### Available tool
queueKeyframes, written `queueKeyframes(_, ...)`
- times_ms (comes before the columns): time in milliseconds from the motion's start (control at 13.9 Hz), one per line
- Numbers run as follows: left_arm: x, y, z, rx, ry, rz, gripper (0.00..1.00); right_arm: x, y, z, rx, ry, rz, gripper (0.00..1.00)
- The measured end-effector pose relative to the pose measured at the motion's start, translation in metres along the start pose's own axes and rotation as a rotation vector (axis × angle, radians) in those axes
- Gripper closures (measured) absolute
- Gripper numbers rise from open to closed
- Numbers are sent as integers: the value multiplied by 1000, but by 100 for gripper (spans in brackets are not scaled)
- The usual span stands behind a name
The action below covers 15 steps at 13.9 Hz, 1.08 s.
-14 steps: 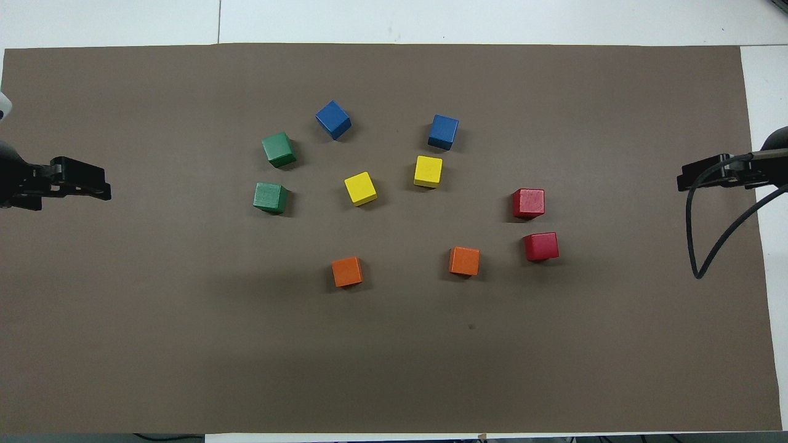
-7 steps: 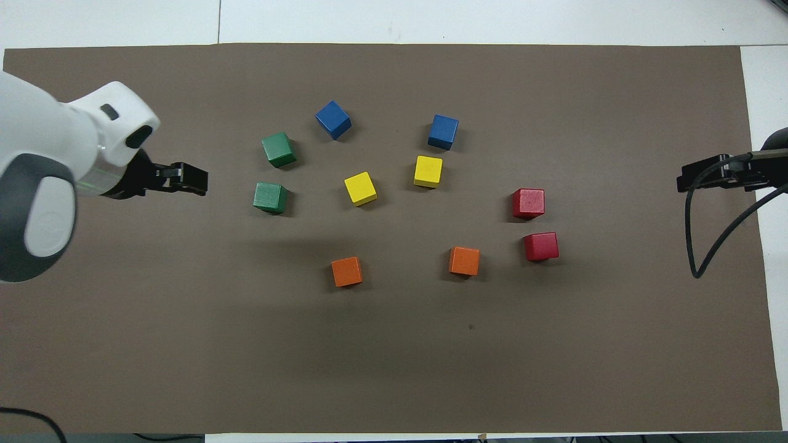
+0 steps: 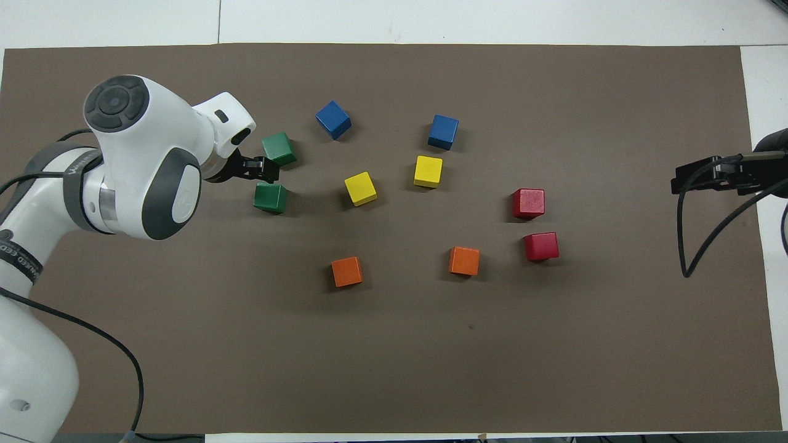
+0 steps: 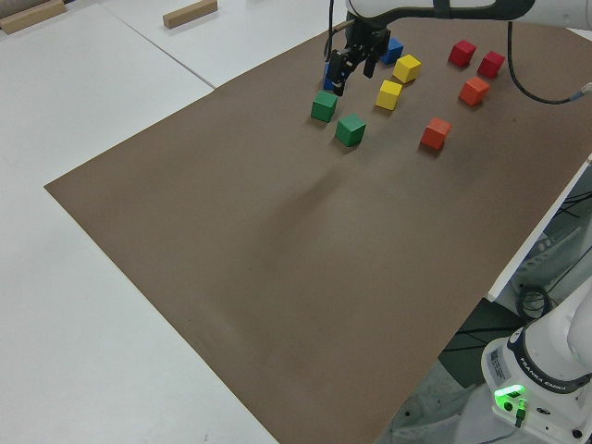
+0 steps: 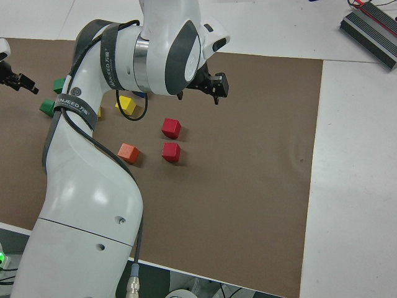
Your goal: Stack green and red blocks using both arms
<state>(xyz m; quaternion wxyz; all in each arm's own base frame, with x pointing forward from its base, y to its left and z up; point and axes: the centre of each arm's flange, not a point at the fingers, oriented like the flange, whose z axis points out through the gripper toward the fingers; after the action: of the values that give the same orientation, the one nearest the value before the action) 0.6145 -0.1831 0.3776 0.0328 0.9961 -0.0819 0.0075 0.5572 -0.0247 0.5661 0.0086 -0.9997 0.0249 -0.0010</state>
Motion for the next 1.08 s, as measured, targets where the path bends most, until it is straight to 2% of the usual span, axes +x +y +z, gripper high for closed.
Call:
queueKeyframes(144,4,4,17,-3,3,4,0,-1,-17,35,0,18,-7,0)
queueKeyframes(432,0,3,42,-7,32,-7,0,-17,-52,111,-3,-22,-24,0)
queueKeyframes(649,-11,5,62,-5,20,-29,0,-30,-85,140,-6,-26,-48,0)
queueKeyframes(937,-14,18,66,-7,22,-53,0,-40,-92,172,-2,8,-63,0)
queueKeyframes(1009,-16,21,68,-7,24,-50,1,-43,-96,178,-2,7,-72,0)
queueKeyframes(1081,-19,24,72,-8,29,-46,9,-44,-102,184,-1,13,-78,0)
